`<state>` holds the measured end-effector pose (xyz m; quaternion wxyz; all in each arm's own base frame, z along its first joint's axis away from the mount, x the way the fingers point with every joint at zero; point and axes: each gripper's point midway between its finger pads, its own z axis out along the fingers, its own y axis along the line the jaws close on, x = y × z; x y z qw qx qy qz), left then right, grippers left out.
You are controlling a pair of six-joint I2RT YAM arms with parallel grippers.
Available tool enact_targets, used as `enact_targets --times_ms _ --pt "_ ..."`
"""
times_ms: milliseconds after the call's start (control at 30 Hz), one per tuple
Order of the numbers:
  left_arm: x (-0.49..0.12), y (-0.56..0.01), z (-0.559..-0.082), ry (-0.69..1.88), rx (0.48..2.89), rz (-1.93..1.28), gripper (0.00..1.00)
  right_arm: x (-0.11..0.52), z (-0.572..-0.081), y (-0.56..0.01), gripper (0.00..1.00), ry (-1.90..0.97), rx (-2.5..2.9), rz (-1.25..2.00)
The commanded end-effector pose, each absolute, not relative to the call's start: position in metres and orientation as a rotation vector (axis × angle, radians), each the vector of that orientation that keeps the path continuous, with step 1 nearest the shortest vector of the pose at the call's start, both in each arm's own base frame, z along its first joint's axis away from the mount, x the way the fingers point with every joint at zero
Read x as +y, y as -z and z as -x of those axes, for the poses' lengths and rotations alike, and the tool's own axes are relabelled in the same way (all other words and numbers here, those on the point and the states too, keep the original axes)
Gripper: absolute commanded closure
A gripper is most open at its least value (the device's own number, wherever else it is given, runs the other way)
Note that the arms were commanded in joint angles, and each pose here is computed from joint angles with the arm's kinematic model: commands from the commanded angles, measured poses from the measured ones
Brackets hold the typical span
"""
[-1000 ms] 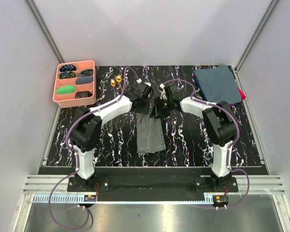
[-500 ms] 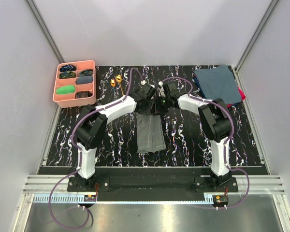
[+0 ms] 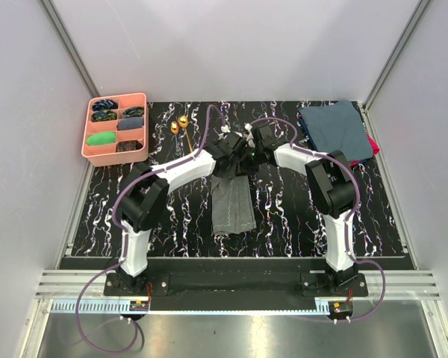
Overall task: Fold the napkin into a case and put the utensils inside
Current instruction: Fold the 2/3-rectangle-folded napkin into a folded napkin.
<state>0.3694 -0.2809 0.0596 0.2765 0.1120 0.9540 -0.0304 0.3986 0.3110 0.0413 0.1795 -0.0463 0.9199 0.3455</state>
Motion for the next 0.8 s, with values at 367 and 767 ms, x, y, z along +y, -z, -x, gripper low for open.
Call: enact_targets --times_ms 367,767 --pt "-0.315 -0.112 -0.37 0.428 2.48 -0.178 0.82 0.277 -0.36 -0.07 0.67 -0.957 2.586 0.047" --pt "-0.312 -0.072 -0.396 0.45 2.55 -0.112 0.98 0.283 -0.364 -0.038 0.97 -0.973 2.633 0.007"
